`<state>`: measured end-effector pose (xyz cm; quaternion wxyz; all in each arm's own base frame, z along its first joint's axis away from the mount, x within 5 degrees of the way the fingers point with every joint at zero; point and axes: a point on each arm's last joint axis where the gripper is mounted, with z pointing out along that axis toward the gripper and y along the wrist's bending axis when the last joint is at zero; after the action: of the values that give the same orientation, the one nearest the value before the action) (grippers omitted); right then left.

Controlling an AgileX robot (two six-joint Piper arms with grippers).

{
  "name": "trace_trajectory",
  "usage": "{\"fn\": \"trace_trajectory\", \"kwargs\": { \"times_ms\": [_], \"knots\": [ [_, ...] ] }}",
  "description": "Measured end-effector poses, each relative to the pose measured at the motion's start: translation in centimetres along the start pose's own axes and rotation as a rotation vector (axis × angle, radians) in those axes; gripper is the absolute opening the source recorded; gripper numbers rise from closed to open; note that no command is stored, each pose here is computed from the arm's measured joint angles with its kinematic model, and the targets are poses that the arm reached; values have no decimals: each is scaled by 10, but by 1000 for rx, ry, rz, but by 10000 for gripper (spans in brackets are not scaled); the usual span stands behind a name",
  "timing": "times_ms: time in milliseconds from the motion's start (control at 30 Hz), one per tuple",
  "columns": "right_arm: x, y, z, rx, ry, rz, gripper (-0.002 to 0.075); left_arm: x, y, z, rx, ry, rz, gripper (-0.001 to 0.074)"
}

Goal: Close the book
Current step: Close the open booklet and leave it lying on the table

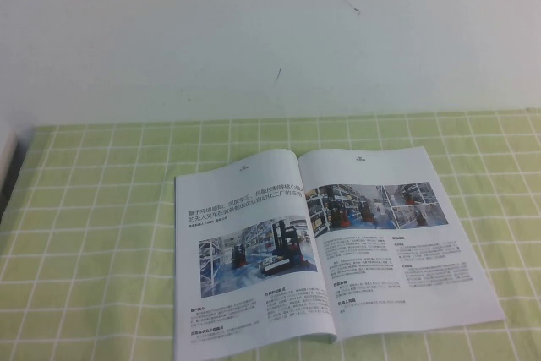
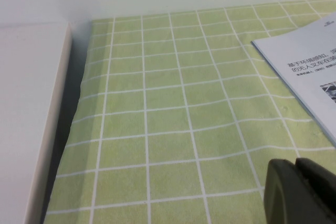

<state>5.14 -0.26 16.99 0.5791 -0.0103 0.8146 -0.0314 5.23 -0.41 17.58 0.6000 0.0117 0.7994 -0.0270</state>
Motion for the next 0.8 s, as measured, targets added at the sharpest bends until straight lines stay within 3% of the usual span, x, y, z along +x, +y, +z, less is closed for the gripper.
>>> {"fn": "trace_trajectory", "kwargs": {
  "times_ms": [400,800],
  "knots": [
    [-7,0,1,3,-92,0,-3,-5,1,1,-5,-72,4,-4],
    [-59,-2,-23,22,-737,5,-3,-61,3,-24,-35,-760,7,-2]
  ]
}}
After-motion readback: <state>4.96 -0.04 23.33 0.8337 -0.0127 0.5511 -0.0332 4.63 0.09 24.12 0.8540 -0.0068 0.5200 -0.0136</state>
